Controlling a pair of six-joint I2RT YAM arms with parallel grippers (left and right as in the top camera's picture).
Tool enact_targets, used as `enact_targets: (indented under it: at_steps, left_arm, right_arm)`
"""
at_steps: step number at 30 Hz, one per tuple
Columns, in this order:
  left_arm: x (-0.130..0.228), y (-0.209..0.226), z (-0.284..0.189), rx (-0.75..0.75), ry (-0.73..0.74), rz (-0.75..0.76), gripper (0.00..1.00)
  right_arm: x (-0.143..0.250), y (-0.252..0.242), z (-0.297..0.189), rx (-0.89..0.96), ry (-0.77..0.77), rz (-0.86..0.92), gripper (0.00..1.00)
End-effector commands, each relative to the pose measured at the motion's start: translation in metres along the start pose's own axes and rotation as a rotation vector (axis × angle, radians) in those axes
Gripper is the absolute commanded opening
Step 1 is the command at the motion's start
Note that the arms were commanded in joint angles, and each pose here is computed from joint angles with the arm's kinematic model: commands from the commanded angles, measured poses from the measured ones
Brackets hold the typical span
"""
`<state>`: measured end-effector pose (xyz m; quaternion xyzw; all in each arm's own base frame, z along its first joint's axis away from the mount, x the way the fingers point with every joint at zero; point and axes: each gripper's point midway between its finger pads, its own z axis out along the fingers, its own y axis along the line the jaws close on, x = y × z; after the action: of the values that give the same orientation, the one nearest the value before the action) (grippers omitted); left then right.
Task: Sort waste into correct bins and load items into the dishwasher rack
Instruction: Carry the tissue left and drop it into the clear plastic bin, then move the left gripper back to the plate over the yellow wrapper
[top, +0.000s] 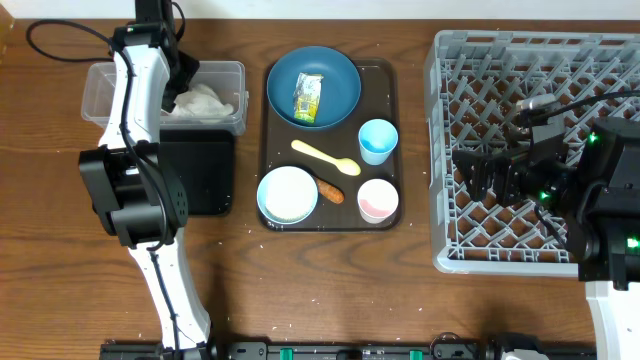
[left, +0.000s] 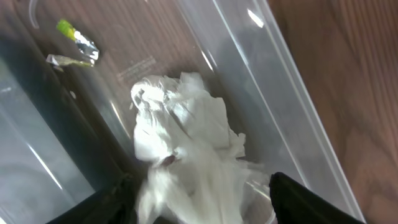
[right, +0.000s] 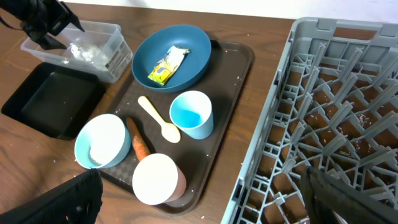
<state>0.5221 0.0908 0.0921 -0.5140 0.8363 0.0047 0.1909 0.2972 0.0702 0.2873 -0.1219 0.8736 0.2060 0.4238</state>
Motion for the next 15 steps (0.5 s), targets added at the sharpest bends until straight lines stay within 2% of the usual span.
enact_targets:
  at_steps: [1,5,7,9,13,15]
  left_arm:
    - [-0.009,-0.011,-0.033,0.059,-0.043,0.065,0.75]
    - [-0.006,-0.037,-0.078,0.160,-0.103,0.275,0.78]
    - [0.012,-0.067,-0.104,0.283,-0.112,0.488,0.78]
    - [0.044,-0.101,-0.128,0.420,-0.130,0.740,0.78]
    - [0.106,-0.138,-0.142,0.514,-0.166,1.038,0.81]
    - [0.136,-0.150,-0.137,0.521,-0.169,1.135,0.82]
  right_arm:
    - [-0.007,0.003,-0.002,-0.002,-0.015,-0.016,0.99]
    - [-0.007,0.003,-0.002,-0.003,-0.015,-0.016,0.99]
    - [-0.007,0.003,-0.002,-0.003,-0.015,-0.016,0.99]
    - [-0.007,0.003,-0.002,-0.002,-0.015,-0.016,0.99]
    - [-0.007,0.003,-0.002,-0.002,-0.014,-0.016,0.99]
    - [-0.006,0.003,-0.002,-0.003,-0.012,-0.014,0.99]
